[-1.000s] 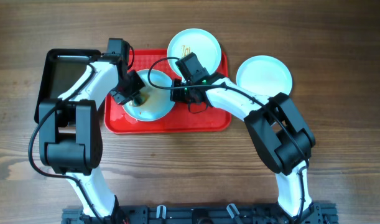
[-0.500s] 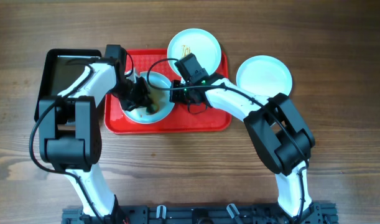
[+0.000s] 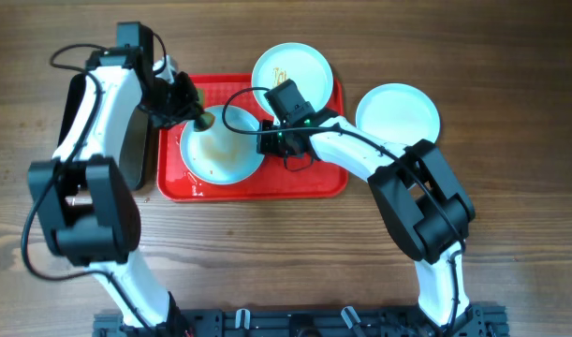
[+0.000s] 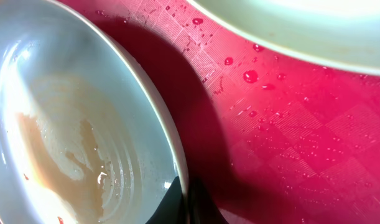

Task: Clean dirty plates on tray and stack at the side

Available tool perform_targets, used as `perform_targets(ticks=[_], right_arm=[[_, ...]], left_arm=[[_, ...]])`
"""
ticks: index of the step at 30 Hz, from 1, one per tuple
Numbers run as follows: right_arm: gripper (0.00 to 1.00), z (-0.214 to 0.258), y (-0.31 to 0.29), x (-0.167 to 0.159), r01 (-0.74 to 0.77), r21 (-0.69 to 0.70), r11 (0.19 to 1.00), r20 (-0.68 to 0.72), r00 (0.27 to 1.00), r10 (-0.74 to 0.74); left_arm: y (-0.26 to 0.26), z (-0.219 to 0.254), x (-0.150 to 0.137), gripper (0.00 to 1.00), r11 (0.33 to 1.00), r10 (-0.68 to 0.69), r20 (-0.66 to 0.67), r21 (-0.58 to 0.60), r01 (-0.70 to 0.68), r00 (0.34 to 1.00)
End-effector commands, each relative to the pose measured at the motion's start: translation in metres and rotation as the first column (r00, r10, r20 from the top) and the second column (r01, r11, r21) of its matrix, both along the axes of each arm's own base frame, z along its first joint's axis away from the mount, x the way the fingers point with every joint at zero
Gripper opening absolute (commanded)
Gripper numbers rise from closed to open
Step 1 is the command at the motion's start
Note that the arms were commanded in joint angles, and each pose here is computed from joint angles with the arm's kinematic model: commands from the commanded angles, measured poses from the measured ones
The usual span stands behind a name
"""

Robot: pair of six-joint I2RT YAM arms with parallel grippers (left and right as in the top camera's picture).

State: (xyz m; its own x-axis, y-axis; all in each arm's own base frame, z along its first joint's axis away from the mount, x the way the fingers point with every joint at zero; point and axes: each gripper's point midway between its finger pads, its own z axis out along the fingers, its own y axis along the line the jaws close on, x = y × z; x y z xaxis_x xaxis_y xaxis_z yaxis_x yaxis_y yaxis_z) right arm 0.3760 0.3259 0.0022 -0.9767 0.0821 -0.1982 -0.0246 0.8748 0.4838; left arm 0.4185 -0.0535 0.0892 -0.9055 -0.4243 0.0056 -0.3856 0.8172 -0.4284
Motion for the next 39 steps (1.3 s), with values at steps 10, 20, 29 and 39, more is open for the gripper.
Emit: perform_targets(ticks=[10,20,29,39], right_arm=[[0.04,-0.007,-0.009,-0.003,-0.094,-0.053,0.994,-0.017,0.995,0.093],[0.14,-0.005,-0.012,0.016,-0.054,-0.085,0.995,0.066,0.996,0.060],[0.12,-0.009,-0.008,0.015,-0.063,-0.066,0.996,0.086,0.994,0.068],[0.22,-0.026,0.008,-0.016,-0.114,-0.074,0.991,-0.002,0.993,0.114]], left_arm=[[0.066,0.041,-0.018,0.04,0.901,0.223,0.054,0.369,-0.227,0.973],[0.066,0.024,-0.029,0.04,0.901,0.223,0.010,0.380,-0.210,0.975],[0.066,0.026,-0.022,0.04,0.900,0.224,0.039,0.374,-0.222,0.974],[0.066,0.025,-0.023,0.05,0.901,0.223,0.036,0.375,-0.220,0.974]])
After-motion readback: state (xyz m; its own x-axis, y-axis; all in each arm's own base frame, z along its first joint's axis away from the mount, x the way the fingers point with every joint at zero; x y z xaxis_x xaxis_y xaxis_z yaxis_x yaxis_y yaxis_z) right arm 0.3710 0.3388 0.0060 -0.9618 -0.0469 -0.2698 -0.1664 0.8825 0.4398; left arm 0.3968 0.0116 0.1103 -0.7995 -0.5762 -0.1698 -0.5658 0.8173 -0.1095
